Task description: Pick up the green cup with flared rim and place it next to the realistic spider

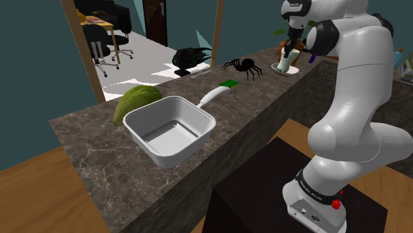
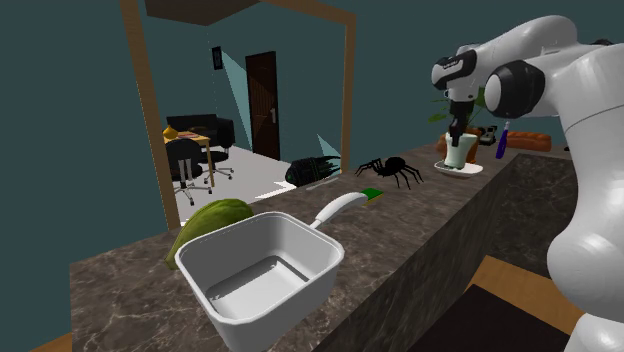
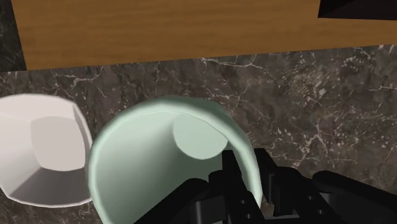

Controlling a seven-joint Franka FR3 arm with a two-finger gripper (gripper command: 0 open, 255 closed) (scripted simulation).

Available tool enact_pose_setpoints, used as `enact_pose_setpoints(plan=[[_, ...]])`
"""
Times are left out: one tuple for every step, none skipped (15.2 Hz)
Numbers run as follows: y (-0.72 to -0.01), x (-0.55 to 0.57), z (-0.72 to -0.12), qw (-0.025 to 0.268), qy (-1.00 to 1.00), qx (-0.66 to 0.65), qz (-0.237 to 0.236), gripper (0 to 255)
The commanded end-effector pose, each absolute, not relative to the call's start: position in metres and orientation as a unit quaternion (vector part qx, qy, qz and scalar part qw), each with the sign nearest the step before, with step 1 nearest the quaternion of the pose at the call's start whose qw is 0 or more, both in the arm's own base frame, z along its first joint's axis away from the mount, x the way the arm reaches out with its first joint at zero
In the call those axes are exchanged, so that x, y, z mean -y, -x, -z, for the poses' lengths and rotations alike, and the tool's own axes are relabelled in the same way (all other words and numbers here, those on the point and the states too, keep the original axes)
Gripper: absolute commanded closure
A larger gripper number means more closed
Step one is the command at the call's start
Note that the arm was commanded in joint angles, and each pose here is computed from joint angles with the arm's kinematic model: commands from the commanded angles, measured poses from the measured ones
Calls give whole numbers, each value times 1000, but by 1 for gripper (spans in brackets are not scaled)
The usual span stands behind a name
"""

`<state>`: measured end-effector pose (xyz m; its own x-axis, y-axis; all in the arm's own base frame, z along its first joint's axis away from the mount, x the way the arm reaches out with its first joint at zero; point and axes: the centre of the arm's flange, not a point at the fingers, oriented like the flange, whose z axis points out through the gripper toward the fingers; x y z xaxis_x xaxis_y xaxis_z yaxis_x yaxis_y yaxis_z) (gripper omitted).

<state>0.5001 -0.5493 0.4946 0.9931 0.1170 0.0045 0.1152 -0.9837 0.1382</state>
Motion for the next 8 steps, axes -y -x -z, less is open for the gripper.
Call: enact_pose_setpoints(plan=[[-499, 549, -484, 70, -996, -58, -7, 255], [-499, 549, -479, 70, -996, -58, -7, 255], [-499, 549, -473, 70, -996, -58, -7, 255], [-499, 549, -468, 70, -996, -58, -7, 255], [-499, 549, -463, 70, -996, -58, -7, 255], [-499, 549, -458, 70, -996, -58, -7, 255], [-499, 549, -452, 70, -996, -58, -7, 255], [-499, 549, -447, 70, -996, -58, -7, 255]])
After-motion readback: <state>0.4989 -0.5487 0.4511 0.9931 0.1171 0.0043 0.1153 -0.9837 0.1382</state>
